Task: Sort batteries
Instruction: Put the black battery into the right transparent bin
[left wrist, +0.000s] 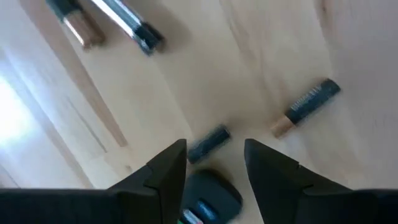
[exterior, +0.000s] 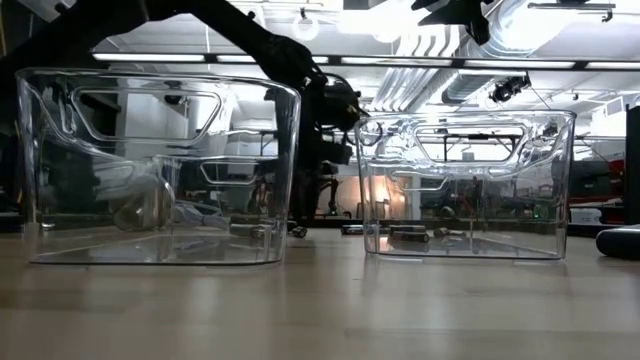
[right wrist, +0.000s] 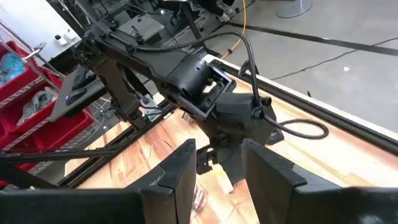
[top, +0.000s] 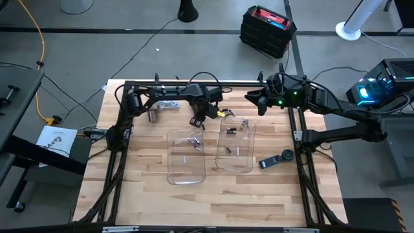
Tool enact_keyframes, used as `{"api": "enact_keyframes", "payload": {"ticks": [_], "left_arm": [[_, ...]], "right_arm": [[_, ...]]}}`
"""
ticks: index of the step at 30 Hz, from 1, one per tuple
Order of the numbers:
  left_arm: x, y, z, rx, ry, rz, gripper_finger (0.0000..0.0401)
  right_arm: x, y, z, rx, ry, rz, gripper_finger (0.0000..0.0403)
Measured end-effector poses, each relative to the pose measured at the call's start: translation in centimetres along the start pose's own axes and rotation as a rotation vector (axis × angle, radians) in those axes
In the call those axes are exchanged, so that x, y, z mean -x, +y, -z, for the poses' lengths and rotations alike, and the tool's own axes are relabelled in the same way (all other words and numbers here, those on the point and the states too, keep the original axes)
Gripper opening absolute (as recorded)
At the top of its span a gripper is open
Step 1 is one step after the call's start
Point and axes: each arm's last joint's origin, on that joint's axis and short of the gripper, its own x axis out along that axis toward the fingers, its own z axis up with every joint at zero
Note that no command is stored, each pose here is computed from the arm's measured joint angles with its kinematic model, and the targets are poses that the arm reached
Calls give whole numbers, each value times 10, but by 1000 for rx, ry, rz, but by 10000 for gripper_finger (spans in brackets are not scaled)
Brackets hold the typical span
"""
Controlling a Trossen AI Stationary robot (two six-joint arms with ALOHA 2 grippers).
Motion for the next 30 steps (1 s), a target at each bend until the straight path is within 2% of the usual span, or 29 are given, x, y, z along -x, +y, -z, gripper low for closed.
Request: {"api": "enact_keyframes", "payload": {"ticks": [6, 10, 14, 17, 22, 26, 30], "left_arm": [[-14, 0, -2, -60, 51, -24, 157], [-20, -2, 0, -53, 96, -9, 157], [-20, -2, -2, -44, 109, -45, 155], [-20, -1, -2, -26, 103, -46, 125], [-20, -3, 1, 12, 117, -11, 19], [-21, -2, 3, 118, 119, -2, 5], [-14, -13, -4, 261, 62, 126, 1]], "right_arm": [[0, 0, 1, 10, 9, 0, 126], [0, -1, 2, 11, 22, 6, 126], [0, -1, 2, 11, 24, 7, 126], [0, -1, 3, 11, 29, 6, 126], [0, 0, 3, 5, 47, -20, 126], [0, 0, 3, 4, 48, -23, 126], [0, 0, 3, 9, 49, -23, 126]]}}
